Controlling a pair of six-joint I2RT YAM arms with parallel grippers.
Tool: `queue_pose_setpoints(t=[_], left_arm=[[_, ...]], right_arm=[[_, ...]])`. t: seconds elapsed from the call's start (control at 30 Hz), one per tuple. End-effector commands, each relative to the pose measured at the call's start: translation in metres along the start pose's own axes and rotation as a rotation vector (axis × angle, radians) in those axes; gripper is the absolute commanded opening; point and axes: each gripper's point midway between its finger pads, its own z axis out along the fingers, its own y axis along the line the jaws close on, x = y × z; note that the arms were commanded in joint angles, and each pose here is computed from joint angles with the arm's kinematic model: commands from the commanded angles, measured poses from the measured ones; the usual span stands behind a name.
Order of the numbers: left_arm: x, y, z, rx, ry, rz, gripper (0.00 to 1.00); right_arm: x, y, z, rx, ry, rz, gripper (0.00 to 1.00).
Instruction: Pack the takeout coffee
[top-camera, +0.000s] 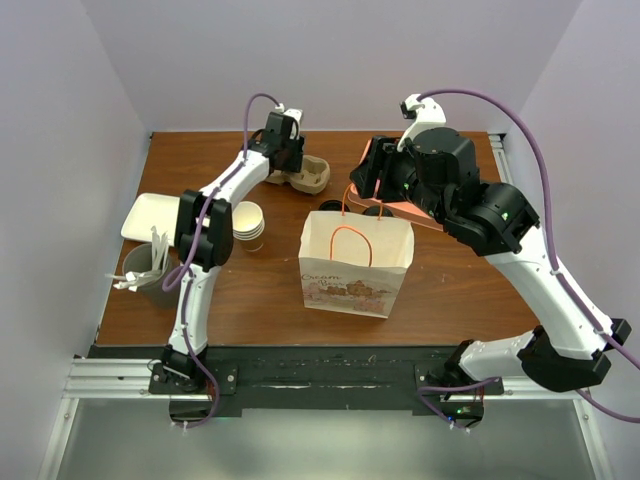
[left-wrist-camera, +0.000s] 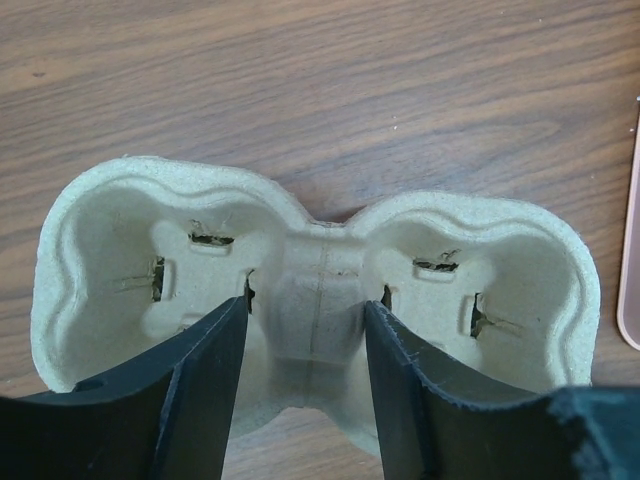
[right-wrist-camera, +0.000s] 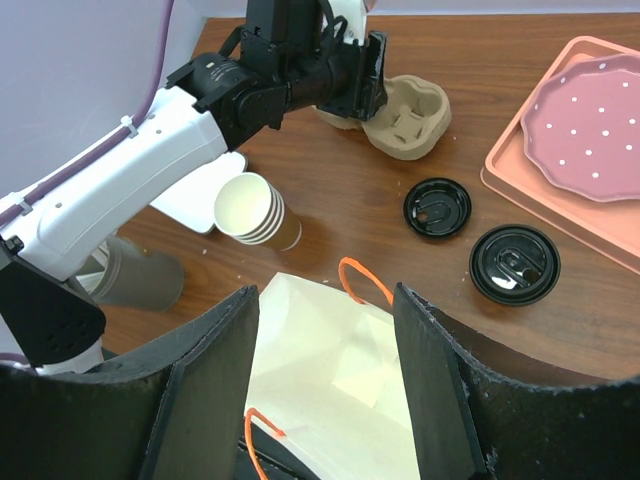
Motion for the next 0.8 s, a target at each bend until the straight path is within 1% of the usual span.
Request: queue_pose_setpoints(t=[0.0,0.43,0.57,0.63,0.7,0.77], left_arm=[[-0.006,0.000,0.002,0.008,-0.023,0.021,0.54],[-0.001,-0.006,0.006,0.028,-0.010,0.011,0.54],[-0.004,-0.006,0.003,0.029,-0.016,0.007,0.50],[-0.010,-0.007,-0.001,0.030,-0.028,0.010,0.47],[-0.020,-0.008,-0.007,0.032,-0.049,0.012,0.42],[-0.031,-0.009,-0.012,0.029,-0.074,0.015,0.41]], right_arm=[[-0.009,-0.001,-0.004,0.011,-0.035,0.024,0.60],[-0.007,-0.003,-0.004,0.018,-0.030,0.016,0.60],[-0.007,-0.004,-0.004,0.020,-0.030,0.012,0.60],[-0.007,-0.004,-0.004,0.021,-0.030,0.009,0.60],[-0.007,-0.005,-0.004,0.022,-0.029,0.007,0.60],[-0.007,-0.004,-0.004,0.020,-0.030,0.008,0.60]])
